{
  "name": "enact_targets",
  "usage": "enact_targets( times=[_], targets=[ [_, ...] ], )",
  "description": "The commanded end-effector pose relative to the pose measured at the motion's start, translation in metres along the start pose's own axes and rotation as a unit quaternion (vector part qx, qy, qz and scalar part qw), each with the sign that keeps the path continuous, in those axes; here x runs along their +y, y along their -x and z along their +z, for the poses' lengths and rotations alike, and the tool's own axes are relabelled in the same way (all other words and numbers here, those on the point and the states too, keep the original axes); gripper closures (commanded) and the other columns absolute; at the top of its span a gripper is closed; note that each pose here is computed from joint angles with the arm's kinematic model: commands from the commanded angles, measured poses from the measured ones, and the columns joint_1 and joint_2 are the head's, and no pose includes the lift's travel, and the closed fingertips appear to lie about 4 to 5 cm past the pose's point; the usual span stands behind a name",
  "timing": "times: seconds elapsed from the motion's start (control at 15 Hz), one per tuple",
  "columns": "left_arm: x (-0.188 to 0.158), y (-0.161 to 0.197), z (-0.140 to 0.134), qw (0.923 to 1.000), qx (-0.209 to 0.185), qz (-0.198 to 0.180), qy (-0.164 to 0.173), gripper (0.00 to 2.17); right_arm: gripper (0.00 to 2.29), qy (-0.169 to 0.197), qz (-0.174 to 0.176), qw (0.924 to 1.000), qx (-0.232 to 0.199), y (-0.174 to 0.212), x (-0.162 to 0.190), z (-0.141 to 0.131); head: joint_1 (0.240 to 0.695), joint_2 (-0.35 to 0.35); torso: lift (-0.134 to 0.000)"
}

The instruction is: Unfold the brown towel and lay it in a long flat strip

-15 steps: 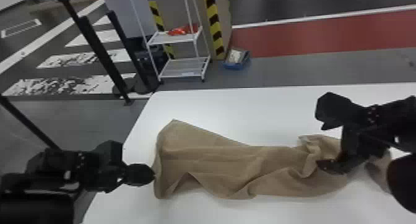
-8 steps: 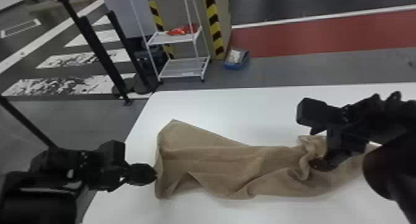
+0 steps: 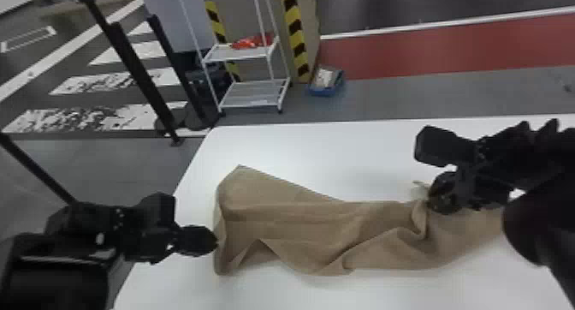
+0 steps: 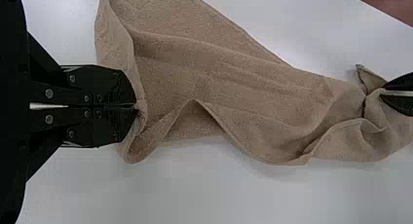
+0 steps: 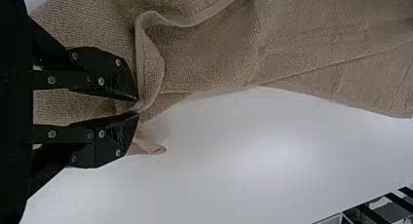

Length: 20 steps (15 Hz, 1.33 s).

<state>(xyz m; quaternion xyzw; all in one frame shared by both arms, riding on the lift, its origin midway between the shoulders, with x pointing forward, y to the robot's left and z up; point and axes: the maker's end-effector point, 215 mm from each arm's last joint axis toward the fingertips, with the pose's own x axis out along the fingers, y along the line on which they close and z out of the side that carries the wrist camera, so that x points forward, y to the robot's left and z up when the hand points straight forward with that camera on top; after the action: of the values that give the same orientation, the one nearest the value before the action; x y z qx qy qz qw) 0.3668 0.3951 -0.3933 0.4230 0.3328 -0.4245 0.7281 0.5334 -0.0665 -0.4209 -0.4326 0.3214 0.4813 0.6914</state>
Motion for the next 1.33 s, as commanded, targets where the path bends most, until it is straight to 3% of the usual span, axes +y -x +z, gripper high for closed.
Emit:
enact_targets(
  times=[0.0,0.2,0.33,0.47,0.6,0.73,0.8,0.87,0.93,1.0,1.07,1.13,1.27],
  targets=[
    [-0.002,-0.002,0.003,1.0000,-0.001,-0.007,-0.003,1.17,2.04,-0.019,-0.003,0.9998,0.005,0.004,-0.003,-0.017,0.695,0.350,-0.116],
    [0.000,-0.002,0.004,1.0000,0.000,-0.006,-0.005,1.17,2.05,-0.046,-0.024,0.9986,0.001,0.021,-0.014,-0.042,0.695,0.350,-0.116],
    [0.003,-0.003,0.007,1.0000,-0.002,-0.004,-0.007,1.17,2.05,-0.076,-0.078,0.9934,-0.035,0.072,-0.047,-0.058,0.695,0.345,-0.116],
    [0.005,-0.005,0.013,0.9999,-0.006,-0.004,-0.012,1.17,2.05,-0.115,-0.133,0.9825,-0.060,0.130,-0.060,-0.086,0.695,0.294,-0.116],
    [0.008,-0.007,0.017,0.9998,-0.007,-0.003,-0.016,1.17,2.04,-0.134,-0.164,0.9757,-0.056,0.172,-0.026,-0.127,0.695,0.238,-0.116],
    [0.006,-0.009,0.017,0.9999,-0.008,-0.006,-0.013,1.17,2.04,-0.136,-0.159,0.9774,-0.029,0.183,0.037,-0.155,0.695,0.190,-0.116],
    [0.003,-0.010,0.013,0.9999,-0.006,-0.009,-0.010,1.17,2.03,-0.136,-0.145,0.9798,-0.022,0.181,0.065,-0.157,0.695,0.170,-0.116],
    [0.000,-0.010,0.011,0.9999,-0.005,-0.010,-0.007,1.17,1.91,-0.139,-0.130,0.9816,-0.012,0.180,0.096,-0.159,0.695,0.154,-0.116],
    [-0.002,-0.010,0.009,0.9999,-0.005,-0.011,-0.005,1.17,1.61,-0.154,-0.125,0.9801,-0.004,0.182,0.111,-0.164,0.695,0.157,-0.116],
    [-0.004,-0.010,0.007,0.9999,-0.004,-0.013,-0.003,1.17,0.81,-0.182,-0.130,0.9747,0.008,0.186,0.114,-0.174,0.695,0.164,-0.116],
    [-0.004,-0.011,0.007,0.9999,-0.003,-0.013,-0.003,1.17,0.14,-0.174,-0.137,0.9749,0.025,0.189,0.113,-0.179,0.695,0.171,-0.116],
    [-0.006,-0.012,0.008,0.9999,-0.005,-0.014,-0.002,1.17,0.00,-0.153,-0.142,0.9772,0.038,0.192,0.110,-0.181,0.695,0.172,-0.116],
    [-0.006,-0.013,0.010,0.9999,-0.005,-0.014,-0.003,1.17,0.02,-0.083,-0.151,0.9825,0.072,0.195,0.102,-0.182,0.695,0.155,-0.116]
  ],
)
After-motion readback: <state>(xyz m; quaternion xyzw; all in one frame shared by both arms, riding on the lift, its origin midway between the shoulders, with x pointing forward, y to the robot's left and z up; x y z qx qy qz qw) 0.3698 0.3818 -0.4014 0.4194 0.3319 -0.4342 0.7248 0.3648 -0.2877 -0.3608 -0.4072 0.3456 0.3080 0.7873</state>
